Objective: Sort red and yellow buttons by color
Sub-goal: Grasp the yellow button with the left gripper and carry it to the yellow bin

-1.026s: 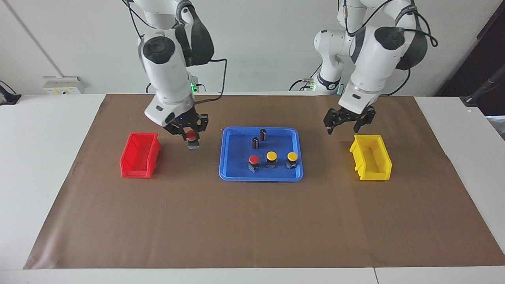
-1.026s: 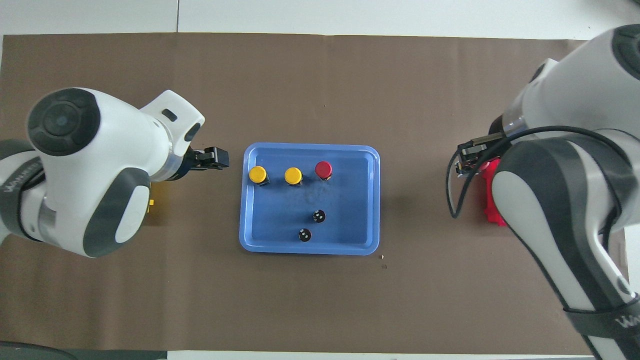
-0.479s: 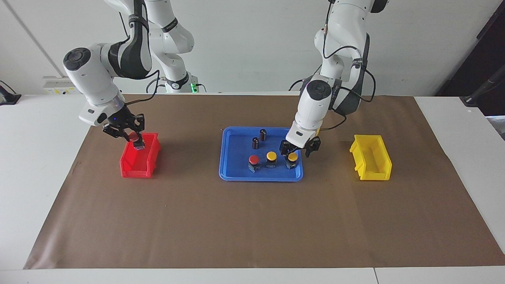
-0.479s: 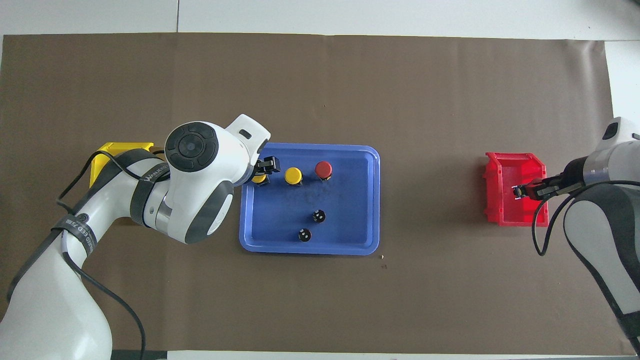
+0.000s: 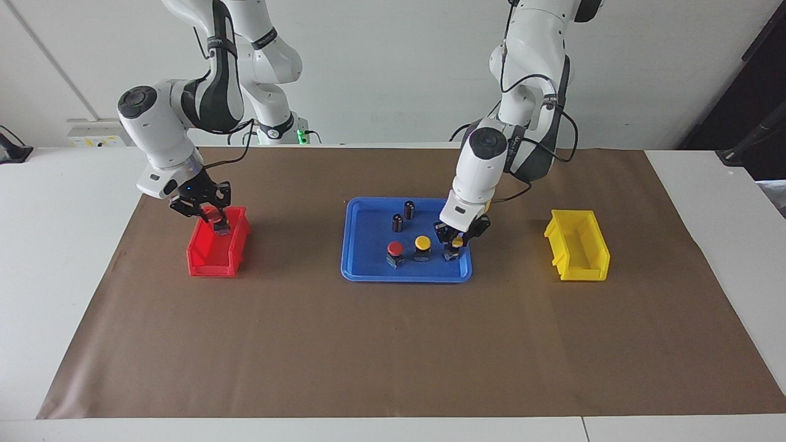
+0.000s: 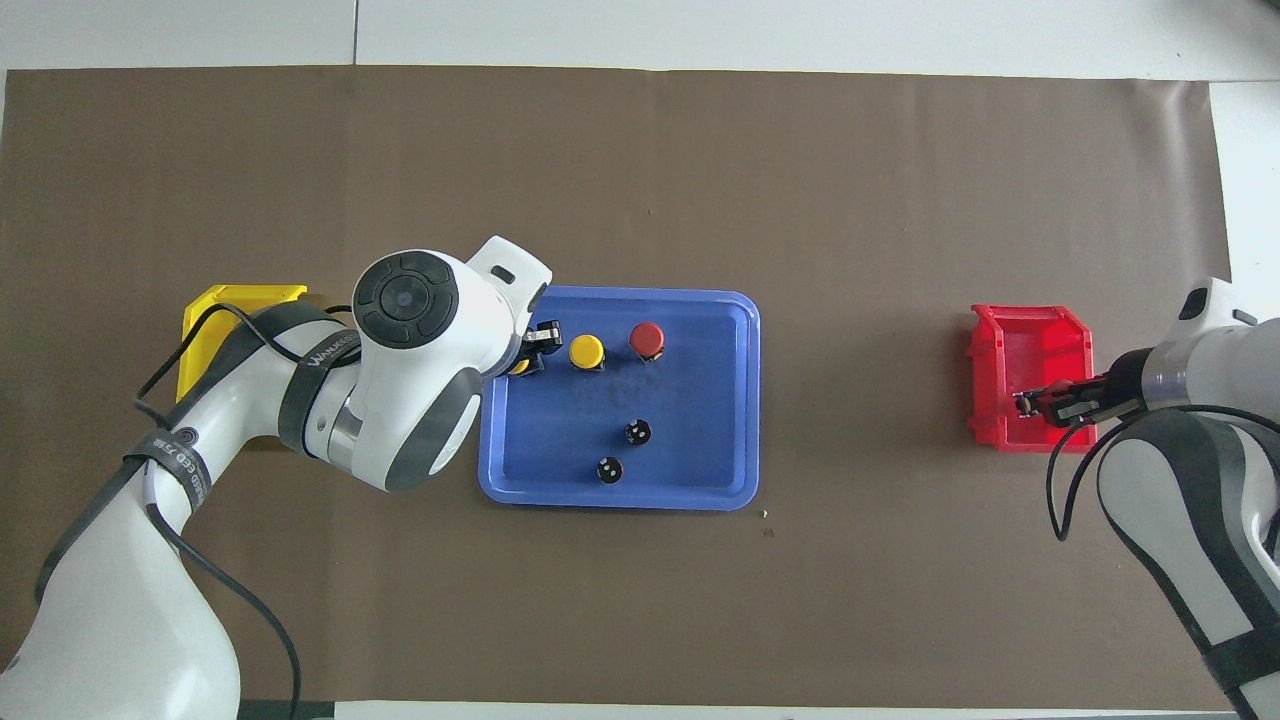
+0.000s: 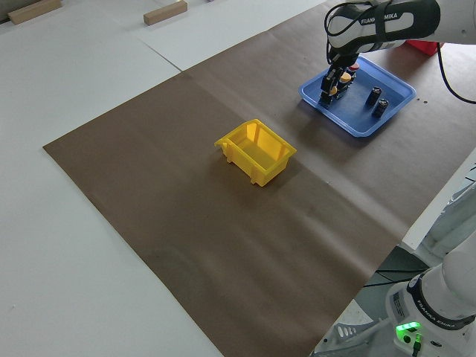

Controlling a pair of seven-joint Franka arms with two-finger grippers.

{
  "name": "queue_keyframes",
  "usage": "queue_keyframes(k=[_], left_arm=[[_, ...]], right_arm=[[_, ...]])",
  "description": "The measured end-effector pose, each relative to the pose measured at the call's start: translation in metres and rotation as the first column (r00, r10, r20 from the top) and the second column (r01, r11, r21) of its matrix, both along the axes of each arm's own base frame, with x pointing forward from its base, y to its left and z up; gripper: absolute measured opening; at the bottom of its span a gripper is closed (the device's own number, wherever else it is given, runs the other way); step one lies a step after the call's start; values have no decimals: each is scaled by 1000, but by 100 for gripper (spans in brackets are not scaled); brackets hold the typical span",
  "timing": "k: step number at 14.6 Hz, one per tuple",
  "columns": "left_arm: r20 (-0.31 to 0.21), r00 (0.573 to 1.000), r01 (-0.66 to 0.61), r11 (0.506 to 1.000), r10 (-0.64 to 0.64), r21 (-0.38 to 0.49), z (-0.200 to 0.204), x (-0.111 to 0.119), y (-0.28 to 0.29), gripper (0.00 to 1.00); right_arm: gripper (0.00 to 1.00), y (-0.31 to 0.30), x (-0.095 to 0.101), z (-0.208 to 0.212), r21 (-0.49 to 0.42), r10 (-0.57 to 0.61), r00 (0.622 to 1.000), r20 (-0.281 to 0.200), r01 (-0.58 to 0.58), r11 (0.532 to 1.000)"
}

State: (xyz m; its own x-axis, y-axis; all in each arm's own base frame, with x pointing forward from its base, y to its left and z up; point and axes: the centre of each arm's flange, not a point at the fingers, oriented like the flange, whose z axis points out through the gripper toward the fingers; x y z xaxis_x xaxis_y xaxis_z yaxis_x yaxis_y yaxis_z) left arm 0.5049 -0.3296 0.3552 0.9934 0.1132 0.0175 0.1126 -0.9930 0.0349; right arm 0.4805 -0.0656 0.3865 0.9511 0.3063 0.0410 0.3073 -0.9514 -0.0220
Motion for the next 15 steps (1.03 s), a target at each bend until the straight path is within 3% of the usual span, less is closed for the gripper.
queue_keyframes(k=[4, 7, 10, 11, 13, 15], left_arm=[[-63, 998, -20, 999, 23, 46, 46, 20, 17, 41], [-117, 992, 54, 997, -46, 61, 101, 45, 87, 41], [-119, 983, 144, 989, -139, 36, 141, 62, 195, 41], [-116, 979, 173, 985, -169, 28, 146, 65, 229, 41], [-120, 967, 230, 973, -224, 31, 139, 68, 285, 41], [-69, 967, 250, 967, -246, 45, 113, 66, 319, 41]], right_arm=[[41, -1, -8, -25, -7, -6, 1000, 24, 6, 1000], [41, 0, -12, -33, -7, -5, 1000, 25, 6, 1000], [67, 0, -11, -32, -7, -5, 1000, 22, 6, 1000], [78, 0, -8, -26, -4, -3, 1000, 8, 3, 1000], [78, 7, 10, 13, 2, 6, 1000, -23, -6, 1000], [82, 50, 37, 74, 6, -35, 999, -2, 35, 999]])
